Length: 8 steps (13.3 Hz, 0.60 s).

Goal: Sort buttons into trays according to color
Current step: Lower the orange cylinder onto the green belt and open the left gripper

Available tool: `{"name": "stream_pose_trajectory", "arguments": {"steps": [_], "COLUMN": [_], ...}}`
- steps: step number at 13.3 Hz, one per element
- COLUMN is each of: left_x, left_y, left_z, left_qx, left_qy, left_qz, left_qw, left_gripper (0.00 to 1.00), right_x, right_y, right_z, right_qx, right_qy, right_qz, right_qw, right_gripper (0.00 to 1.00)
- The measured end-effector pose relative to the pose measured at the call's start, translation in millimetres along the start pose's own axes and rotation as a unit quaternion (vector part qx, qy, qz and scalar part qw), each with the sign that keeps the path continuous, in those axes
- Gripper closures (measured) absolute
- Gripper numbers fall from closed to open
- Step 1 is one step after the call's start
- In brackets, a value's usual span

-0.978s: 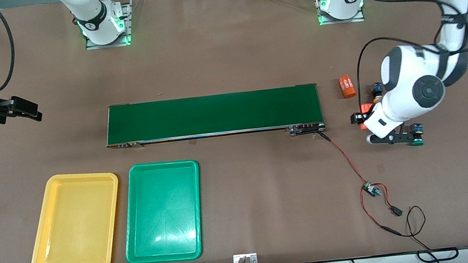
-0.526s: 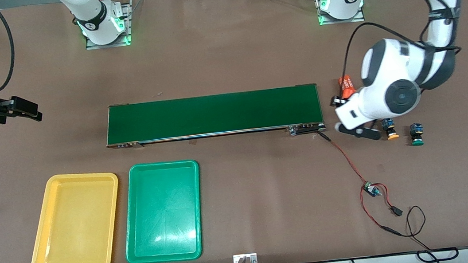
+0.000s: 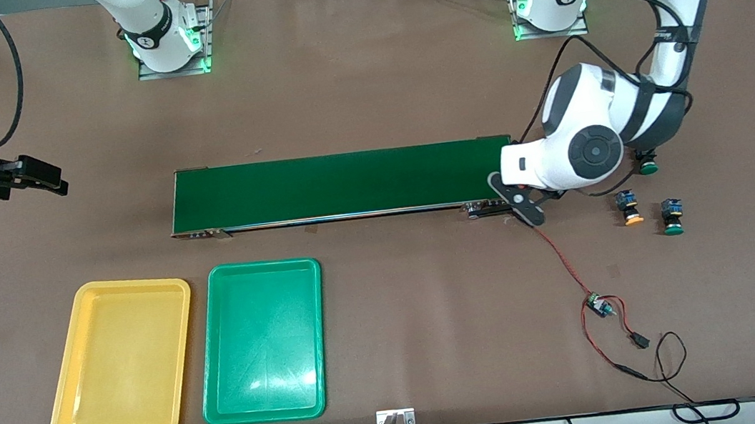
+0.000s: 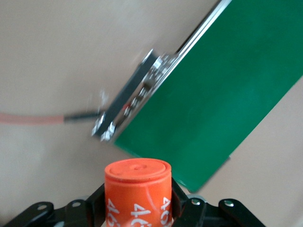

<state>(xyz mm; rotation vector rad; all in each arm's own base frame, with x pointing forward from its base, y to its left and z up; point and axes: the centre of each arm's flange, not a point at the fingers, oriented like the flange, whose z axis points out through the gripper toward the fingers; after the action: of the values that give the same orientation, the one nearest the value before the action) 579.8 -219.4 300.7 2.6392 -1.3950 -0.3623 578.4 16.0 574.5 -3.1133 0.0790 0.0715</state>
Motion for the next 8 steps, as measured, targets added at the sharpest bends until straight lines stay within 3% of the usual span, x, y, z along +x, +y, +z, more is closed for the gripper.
{"name": "stream_pose_trajectory", "arguments": {"steps": [2,5,8], "left_x": [2,14,31], "left_y": [0,18,44], "left_z": [14,33,38], "left_qx": [0.014,0.038,0.074], "left_qy": [0.018,0.036,0.023], "left_qz": [0.075,0.182,0.255], "left_qw": [0.997,0.982,0.964], "left_gripper": [0.52,0.52,0.52], "right_x": [0,0,0], "right_y": [0,0,0], "right_z": [0,0,0], "right_qx": [0.000,0.000,0.000], "right_qy": [0.000,0.000,0.000], "right_qz": [0.000,0.000,0.000], "right_qw": [1.000,1.000,1.000], "right_gripper": [0.00,0.00,0.00]}}
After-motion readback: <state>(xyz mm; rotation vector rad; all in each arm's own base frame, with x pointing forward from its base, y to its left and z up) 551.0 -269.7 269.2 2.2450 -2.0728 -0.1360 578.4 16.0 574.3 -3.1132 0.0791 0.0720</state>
